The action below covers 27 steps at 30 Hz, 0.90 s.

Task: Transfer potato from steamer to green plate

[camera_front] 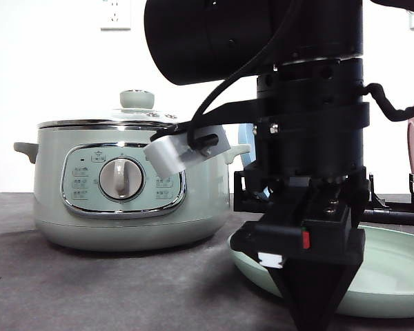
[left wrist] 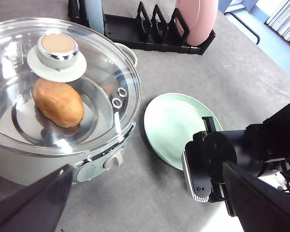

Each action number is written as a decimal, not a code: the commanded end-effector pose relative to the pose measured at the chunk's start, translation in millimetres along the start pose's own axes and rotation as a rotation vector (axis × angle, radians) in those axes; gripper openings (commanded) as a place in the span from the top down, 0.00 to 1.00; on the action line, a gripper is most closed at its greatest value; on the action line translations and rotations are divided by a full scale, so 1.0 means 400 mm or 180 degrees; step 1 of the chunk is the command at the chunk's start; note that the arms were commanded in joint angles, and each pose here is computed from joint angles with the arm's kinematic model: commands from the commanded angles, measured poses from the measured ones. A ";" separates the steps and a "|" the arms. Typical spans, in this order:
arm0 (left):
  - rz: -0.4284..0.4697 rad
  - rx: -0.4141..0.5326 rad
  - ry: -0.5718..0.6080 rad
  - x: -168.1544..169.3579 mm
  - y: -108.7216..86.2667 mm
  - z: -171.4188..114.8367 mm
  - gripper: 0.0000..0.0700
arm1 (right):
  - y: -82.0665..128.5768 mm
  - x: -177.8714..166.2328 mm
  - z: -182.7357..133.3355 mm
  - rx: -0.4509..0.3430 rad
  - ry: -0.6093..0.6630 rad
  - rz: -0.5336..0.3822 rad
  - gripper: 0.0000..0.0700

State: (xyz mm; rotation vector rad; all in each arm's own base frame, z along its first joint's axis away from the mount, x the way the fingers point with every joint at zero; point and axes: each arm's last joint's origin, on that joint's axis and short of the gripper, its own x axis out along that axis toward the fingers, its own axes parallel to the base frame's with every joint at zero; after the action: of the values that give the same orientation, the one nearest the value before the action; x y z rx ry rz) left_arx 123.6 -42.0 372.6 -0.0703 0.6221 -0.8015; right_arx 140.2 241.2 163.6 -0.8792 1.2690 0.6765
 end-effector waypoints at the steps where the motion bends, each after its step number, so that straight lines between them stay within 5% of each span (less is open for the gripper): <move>1: -0.0018 0.0112 -0.0066 -0.008 -0.006 0.014 0.09 | 0.009 -0.006 0.007 0.0010 -0.0047 0.0034 0.48; 13: -0.0018 0.0111 -0.0066 -0.008 -0.006 0.014 0.09 | -0.053 -0.256 0.016 0.0249 -0.1143 0.0142 0.48; 23: -0.0018 0.0109 -0.0066 -0.008 -0.006 0.014 0.09 | -0.194 -0.463 -0.045 0.0670 -0.2188 0.0500 0.48; 27: -0.0018 0.0103 -0.0066 -0.008 -0.006 0.014 0.09 | -0.246 -0.499 -0.077 0.0769 -0.2439 0.0859 0.48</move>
State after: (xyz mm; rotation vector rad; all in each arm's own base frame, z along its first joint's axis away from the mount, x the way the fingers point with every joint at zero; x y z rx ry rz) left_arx 123.6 -42.0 372.6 -0.0703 0.6221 -0.8015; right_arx 167.1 170.6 372.3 -0.2098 0.7510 0.8904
